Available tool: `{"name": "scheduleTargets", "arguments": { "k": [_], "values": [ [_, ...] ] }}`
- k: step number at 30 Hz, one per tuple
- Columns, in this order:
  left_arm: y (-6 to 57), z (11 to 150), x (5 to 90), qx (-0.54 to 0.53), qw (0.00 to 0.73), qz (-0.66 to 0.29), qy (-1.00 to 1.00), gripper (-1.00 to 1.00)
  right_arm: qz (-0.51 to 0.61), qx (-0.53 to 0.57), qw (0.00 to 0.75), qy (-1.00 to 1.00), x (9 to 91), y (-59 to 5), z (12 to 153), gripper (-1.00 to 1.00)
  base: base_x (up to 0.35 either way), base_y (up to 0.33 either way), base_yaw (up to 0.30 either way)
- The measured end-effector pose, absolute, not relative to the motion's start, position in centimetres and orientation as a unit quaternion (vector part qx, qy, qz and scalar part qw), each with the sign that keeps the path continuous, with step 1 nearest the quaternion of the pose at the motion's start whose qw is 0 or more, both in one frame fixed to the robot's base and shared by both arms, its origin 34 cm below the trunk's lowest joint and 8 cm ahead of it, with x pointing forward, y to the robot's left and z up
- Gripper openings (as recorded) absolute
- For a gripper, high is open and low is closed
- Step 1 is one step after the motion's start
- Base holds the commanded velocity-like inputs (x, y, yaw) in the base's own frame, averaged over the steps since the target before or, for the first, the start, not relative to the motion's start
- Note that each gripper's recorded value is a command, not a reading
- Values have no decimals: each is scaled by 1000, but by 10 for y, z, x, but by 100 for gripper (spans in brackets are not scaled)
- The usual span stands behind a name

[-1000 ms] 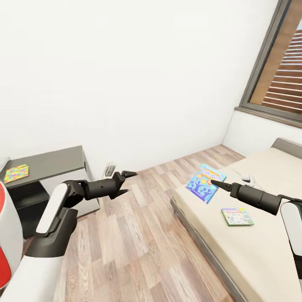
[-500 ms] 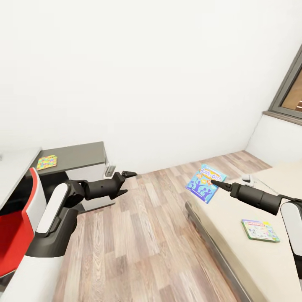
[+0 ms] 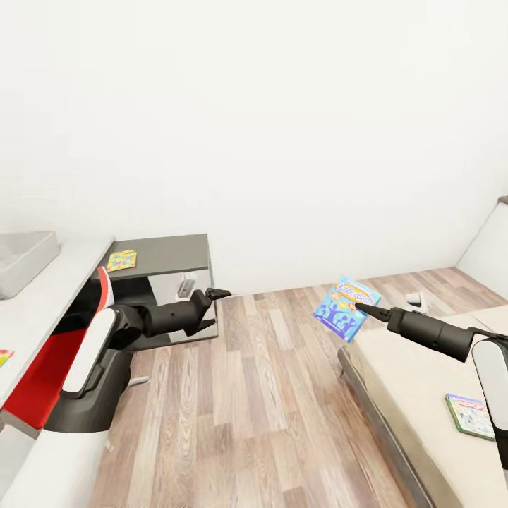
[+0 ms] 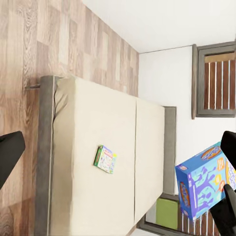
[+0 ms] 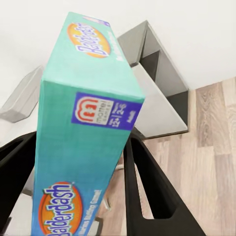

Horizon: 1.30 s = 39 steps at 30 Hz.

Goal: Put all the toys in the child's room - the three board games (two on the bed and one on the table), the two jigsaw puzzles on the table, and the tennis ball on the table - inside the toy box on the table in the child's room.

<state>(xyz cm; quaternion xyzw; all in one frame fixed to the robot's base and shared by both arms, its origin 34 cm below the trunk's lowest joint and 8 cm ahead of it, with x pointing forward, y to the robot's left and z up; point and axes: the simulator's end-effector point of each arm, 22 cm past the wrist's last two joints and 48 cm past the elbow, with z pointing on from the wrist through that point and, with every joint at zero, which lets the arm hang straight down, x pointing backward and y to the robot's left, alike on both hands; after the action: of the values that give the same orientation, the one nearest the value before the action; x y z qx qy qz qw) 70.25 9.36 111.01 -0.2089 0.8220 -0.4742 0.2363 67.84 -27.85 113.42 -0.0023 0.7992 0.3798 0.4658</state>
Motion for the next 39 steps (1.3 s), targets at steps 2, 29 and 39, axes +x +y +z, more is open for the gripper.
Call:
{"name": "scheduleTargets", "arguments": {
  "k": [2,29,39],
  "values": [
    [93,1110,702,-209,236,-474,822,100,380,-2,466,799,678,-279,1134,-100,0,0,300],
    [88,1112,701,-205,234,-479,821,100,381,-2,466,799,678,-278,1134,-100,0,0,300],
    [89,1112,701,-206,234,-480,820,100,382,-2,465,799,678,-277,1134,-100,0,0,300]
  ]
}}
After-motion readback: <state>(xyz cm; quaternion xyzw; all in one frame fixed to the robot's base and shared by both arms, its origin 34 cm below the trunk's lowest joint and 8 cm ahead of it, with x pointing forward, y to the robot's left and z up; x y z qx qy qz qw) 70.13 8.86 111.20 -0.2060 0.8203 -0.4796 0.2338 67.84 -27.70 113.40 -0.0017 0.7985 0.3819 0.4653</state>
